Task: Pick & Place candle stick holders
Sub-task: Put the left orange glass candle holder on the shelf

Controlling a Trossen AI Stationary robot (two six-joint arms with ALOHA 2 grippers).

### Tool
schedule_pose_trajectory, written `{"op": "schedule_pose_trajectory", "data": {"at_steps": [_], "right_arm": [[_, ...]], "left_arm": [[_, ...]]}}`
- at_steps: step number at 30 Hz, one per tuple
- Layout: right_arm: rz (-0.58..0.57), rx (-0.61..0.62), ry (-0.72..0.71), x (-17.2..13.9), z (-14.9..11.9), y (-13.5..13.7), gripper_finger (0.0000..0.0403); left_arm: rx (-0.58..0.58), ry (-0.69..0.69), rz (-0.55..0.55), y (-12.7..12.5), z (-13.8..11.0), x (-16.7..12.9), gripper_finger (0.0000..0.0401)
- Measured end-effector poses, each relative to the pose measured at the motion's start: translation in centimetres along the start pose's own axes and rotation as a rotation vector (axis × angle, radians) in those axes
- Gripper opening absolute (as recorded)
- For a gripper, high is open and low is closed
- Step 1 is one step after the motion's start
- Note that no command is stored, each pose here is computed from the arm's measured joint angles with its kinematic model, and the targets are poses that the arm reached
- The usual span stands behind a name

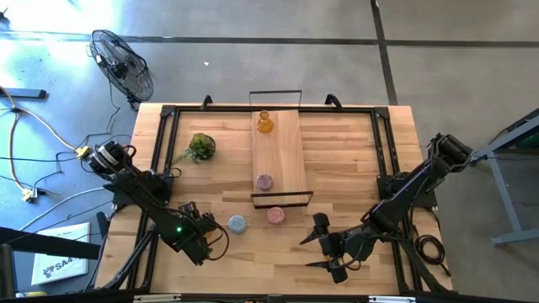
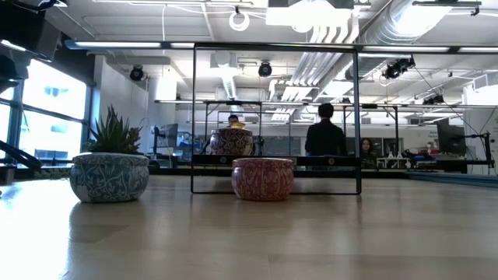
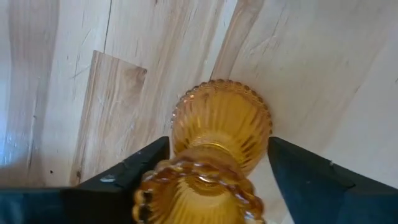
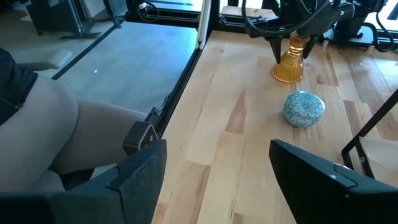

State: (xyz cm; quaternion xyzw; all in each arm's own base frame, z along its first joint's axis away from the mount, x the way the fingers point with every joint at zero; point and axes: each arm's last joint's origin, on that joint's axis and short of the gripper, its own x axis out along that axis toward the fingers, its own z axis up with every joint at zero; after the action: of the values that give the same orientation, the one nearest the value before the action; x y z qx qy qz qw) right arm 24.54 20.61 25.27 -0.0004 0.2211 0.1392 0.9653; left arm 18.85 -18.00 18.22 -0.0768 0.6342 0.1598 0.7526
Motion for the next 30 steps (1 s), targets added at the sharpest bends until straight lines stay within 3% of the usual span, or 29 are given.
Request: {"op": "schedule_pose_trajectory", "data": {"at_steps": [8, 30], "right_arm": [[-0.003, 0.000, -0.001, 0.00, 0.00, -0.01, 0.0279], [-0.003, 0.000, 0.000, 0.00, 0.00, -0.01, 0.0279]], "left_arm": [[-0.005, -0.032, 0.004, 0.05, 0.15, -0.30, 0.0151], [-0.119, -0.079, -0.012, -0.28, 0.35, -0.08, 0.0151]]}}
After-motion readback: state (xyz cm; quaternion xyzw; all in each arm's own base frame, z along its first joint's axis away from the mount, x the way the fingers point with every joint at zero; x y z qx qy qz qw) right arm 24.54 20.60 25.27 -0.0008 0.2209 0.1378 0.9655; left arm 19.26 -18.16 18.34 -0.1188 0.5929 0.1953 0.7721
